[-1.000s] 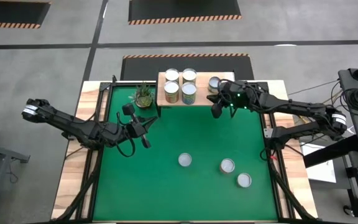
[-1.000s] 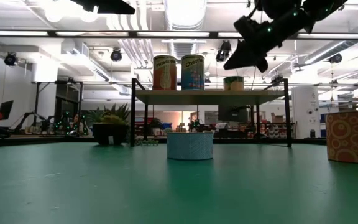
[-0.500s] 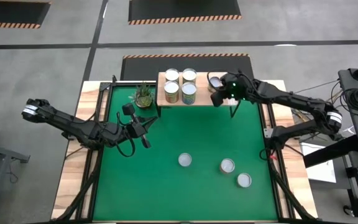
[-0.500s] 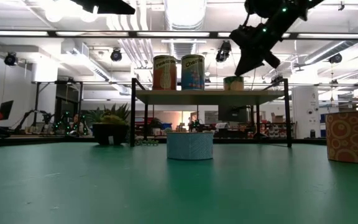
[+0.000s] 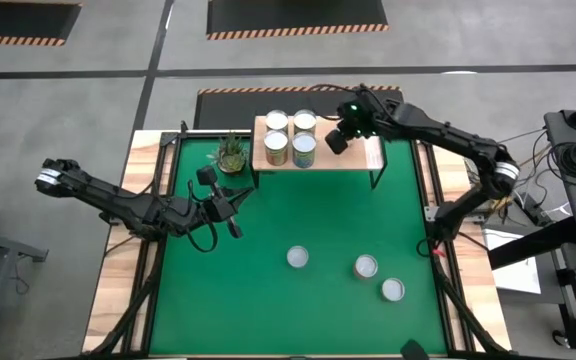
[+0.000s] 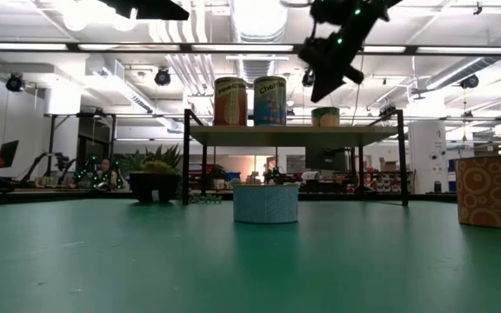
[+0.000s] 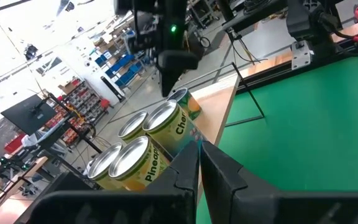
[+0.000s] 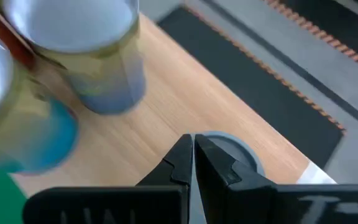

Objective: Pick and place cans onto a shelf
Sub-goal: Put the canned peaches on the shelf

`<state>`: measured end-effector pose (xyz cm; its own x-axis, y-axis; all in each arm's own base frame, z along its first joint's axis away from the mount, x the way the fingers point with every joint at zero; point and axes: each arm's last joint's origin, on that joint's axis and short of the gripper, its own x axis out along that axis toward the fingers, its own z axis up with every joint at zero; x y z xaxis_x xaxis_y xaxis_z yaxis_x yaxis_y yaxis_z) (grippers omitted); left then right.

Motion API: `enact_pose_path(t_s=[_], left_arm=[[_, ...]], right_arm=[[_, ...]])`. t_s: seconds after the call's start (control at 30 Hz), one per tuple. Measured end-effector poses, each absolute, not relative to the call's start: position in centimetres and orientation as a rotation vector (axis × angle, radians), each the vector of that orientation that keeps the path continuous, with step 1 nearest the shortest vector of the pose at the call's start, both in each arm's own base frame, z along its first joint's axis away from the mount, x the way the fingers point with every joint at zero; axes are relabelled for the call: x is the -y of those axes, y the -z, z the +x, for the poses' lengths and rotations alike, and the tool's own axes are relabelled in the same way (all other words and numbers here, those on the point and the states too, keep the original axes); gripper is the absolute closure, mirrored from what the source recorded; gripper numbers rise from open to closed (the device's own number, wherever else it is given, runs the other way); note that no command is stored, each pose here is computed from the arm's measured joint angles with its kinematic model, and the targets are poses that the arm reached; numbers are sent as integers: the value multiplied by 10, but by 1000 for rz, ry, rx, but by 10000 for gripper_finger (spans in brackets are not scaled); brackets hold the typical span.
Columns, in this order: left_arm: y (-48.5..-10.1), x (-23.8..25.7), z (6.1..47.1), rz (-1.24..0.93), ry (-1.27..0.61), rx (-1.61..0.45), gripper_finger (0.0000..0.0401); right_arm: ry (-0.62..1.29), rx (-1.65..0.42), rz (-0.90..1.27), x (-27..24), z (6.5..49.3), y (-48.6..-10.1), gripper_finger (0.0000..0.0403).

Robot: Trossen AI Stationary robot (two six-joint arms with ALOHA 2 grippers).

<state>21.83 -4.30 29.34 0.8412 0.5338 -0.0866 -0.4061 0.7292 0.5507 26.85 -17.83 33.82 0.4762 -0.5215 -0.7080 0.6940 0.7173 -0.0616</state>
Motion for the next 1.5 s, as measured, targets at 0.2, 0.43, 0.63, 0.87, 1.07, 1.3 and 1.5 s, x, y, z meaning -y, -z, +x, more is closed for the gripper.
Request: enact_pose_path(t_s=[0.2, 0.43, 0.63, 0.87, 1.07, 1.3, 1.5], left_arm=[[-293, 43, 218, 545, -523, -247, 401], [-293, 43, 218, 548, -523, -248, 401], [-293, 43, 218, 548, -523, -248, 401], [-293, 43, 218, 549, -523, -248, 401], [-293, 43, 218, 549, -523, -248, 401], [-293, 43, 218, 549, -523, -248, 401], [-293, 43, 218, 548, -523, -248, 401]], right_arm=[[753, -965, 262, 200, 279, -326, 394], [770, -970, 288, 208, 290, -329, 394], [765, -955, 285, 202, 284, -356, 394], [813, -1038, 286, 196, 271, -360, 394], [816, -1127, 342, 190, 271, -349, 394], [695, -1121, 359, 168, 286, -346, 394], [663, -1056, 324, 157, 290, -358, 394]])
